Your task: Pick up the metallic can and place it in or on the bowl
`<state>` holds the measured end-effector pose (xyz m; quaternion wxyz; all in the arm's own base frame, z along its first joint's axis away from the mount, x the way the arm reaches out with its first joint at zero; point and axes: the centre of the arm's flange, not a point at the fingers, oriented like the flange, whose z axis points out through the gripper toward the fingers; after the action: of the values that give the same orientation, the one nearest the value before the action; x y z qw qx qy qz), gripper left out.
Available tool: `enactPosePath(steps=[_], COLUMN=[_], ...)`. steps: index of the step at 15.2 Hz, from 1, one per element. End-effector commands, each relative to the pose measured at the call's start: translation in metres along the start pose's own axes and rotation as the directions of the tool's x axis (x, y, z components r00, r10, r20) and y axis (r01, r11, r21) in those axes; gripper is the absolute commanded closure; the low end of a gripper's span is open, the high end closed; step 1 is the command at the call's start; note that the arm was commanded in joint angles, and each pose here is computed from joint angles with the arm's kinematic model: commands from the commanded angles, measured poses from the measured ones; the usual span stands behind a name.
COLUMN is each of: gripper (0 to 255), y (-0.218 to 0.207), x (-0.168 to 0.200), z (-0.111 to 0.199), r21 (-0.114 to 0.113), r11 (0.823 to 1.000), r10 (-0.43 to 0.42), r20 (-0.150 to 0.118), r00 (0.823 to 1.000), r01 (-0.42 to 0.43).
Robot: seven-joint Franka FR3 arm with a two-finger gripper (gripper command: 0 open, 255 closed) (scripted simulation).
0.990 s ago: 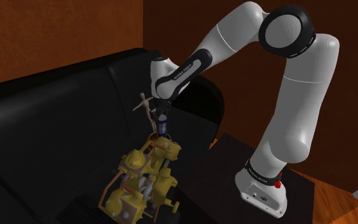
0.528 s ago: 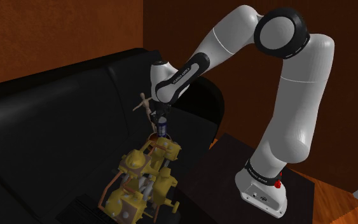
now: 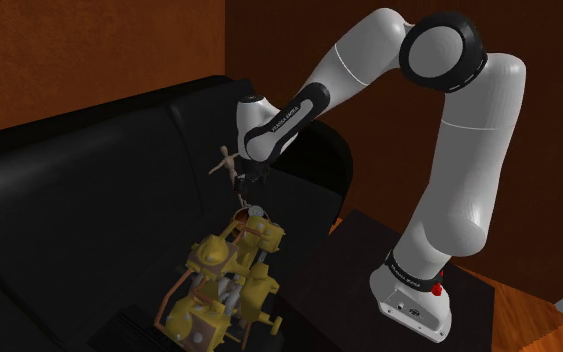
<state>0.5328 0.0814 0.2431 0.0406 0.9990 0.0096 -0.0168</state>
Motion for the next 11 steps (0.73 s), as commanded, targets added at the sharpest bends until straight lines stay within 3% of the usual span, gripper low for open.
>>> enactPosePath(steps=[1, 5, 11], gripper=[0, 0, 0], y=[0.000, 0.000, 0.000], x=[0.000, 0.000, 0.000], z=[0.000, -0.050, -0.050], r21=[0.000, 0.000, 0.000], r11=[1.000, 1.000, 1.000], r10=[0.000, 0.000, 0.000], r20=[0.000, 0.000, 0.000], r00=[1.000, 1.000, 1.000], r01=[0.000, 0.000, 0.000])
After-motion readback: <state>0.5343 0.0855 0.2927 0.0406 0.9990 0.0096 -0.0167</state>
